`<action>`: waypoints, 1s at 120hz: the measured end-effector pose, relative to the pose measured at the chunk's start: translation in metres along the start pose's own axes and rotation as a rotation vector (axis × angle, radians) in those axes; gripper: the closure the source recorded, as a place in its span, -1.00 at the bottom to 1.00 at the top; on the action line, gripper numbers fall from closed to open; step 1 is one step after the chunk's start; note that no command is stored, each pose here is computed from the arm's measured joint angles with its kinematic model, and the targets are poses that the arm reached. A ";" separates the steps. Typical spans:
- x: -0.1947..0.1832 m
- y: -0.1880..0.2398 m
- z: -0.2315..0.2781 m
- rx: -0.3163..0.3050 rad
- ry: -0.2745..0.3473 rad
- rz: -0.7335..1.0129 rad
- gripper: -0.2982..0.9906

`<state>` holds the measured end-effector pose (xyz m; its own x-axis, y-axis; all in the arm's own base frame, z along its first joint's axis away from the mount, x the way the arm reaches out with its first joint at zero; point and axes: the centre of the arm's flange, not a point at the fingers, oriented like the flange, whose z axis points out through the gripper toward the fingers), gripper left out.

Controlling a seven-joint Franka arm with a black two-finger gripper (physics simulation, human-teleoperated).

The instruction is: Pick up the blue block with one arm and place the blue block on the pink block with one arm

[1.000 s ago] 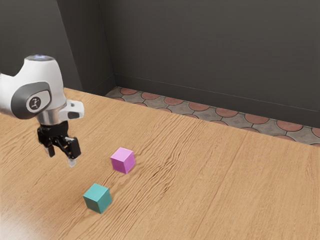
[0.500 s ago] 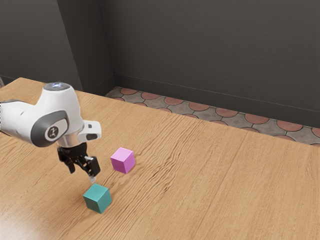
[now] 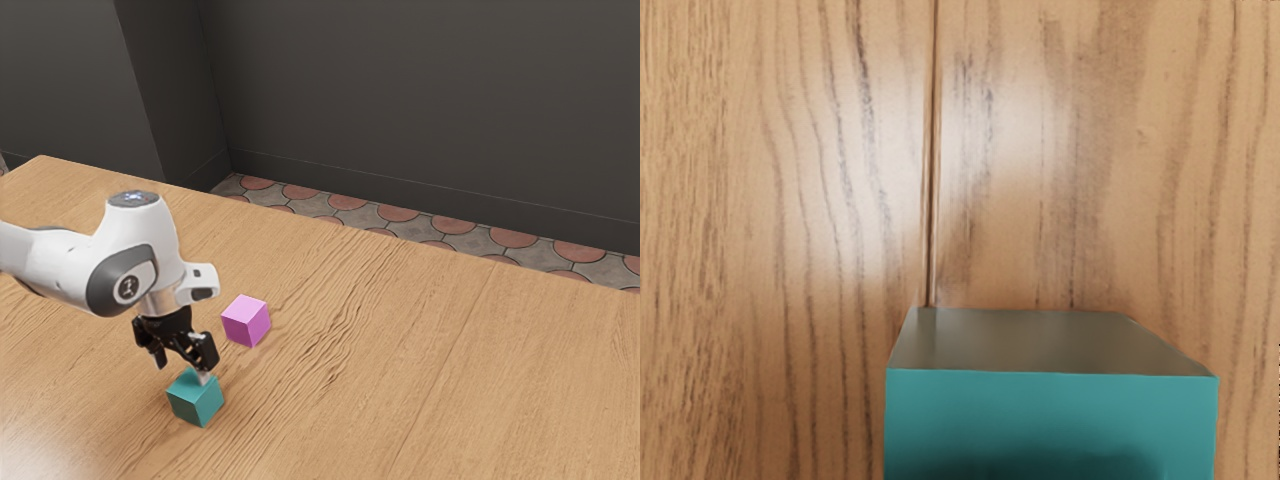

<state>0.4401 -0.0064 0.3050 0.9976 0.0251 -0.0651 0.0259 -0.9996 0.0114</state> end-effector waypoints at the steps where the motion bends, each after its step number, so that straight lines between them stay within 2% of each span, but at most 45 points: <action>1: 0.000 0.000 0.001 -0.001 0.000 -0.001 -0.54; 40: 0.002 0.012 0.009 -0.016 0.002 -0.006 -0.54; 68: 0.002 0.011 0.032 -0.024 -0.043 -0.030 -0.54; 106: 0.006 0.010 0.053 -0.026 -0.054 -0.048 -0.53; 112: 0.006 0.010 0.054 -0.027 -0.053 -0.050 -0.51; 120: 0.007 0.010 0.054 -0.030 -0.050 -0.055 -0.36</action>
<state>0.4435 -0.0172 0.2510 0.9901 0.0784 -0.1166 0.0832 -0.9959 0.0366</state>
